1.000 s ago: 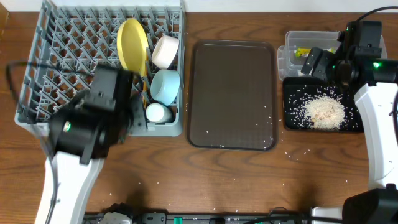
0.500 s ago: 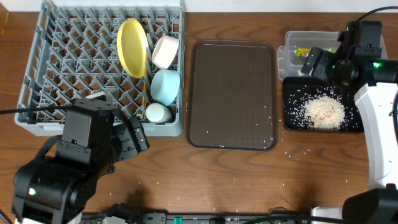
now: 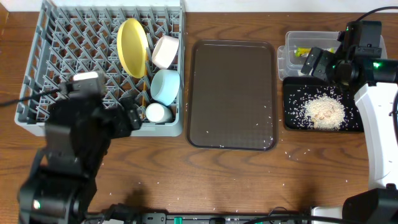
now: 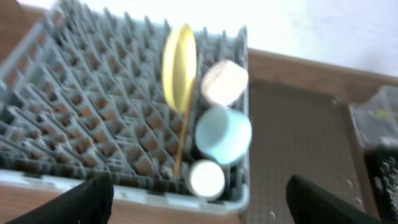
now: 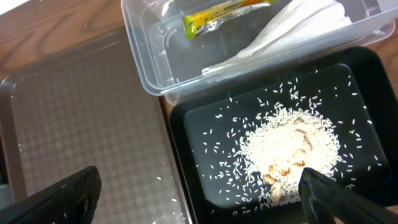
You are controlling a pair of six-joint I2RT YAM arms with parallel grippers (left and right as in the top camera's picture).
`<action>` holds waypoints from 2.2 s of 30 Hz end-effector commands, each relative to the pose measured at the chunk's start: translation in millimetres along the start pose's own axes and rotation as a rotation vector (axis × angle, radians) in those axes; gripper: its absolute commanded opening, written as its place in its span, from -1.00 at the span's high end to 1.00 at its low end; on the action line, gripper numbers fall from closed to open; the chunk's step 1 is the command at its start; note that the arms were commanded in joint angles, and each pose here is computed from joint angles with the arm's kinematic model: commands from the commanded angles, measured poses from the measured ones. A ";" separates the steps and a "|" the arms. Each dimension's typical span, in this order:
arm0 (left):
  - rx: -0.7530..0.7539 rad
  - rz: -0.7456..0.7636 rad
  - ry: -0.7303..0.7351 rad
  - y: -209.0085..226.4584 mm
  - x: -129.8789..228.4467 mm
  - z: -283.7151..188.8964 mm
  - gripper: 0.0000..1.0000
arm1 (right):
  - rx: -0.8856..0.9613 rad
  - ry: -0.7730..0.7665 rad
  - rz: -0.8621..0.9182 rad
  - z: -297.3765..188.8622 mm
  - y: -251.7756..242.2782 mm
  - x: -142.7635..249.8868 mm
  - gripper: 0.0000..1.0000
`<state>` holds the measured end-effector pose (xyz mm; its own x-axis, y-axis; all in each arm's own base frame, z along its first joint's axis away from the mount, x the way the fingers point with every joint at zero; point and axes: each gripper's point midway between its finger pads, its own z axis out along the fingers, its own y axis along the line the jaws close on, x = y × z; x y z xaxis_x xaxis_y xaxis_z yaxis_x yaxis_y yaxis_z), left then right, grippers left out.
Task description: Sort waste into correct bins and load items into the dishwasher
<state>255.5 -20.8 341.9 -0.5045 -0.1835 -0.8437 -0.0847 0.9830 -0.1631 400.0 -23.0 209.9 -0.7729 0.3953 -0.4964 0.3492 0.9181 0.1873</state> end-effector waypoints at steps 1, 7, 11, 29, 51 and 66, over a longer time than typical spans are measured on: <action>-0.036 0.034 -0.064 20.6 10.4 0.1 -0.81 | 0.002 -0.003 0.003 -0.7 3.4 0.0 -0.98; -0.098 -0.032 -0.280 54.7 25.8 14.3 -0.82 | 0.002 -0.003 0.003 -0.7 3.4 0.0 -0.98; -0.024 0.075 -0.403 49.4 41.2 24.6 -0.82 | 0.002 -0.003 0.003 -0.7 3.4 0.0 -0.99; -0.042 0.186 -0.605 66.5 110.6 51.8 -0.84 | 0.002 -0.003 0.003 -0.7 3.4 0.0 -0.99; -0.029 0.205 -0.396 69.6 170.6 93.1 -0.85 | 0.002 -0.003 0.003 -0.7 3.4 0.0 -0.99; -0.030 0.205 -0.393 69.8 171.1 93.5 -0.84 | 0.002 -0.003 0.003 -0.7 3.4 0.0 -0.99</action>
<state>244.7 18.7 152.5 -0.1022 0.0257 -0.9944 -0.0645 0.9974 0.0324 399.7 -22.9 209.3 -0.7738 0.3954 -0.4949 0.3495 0.9181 0.1870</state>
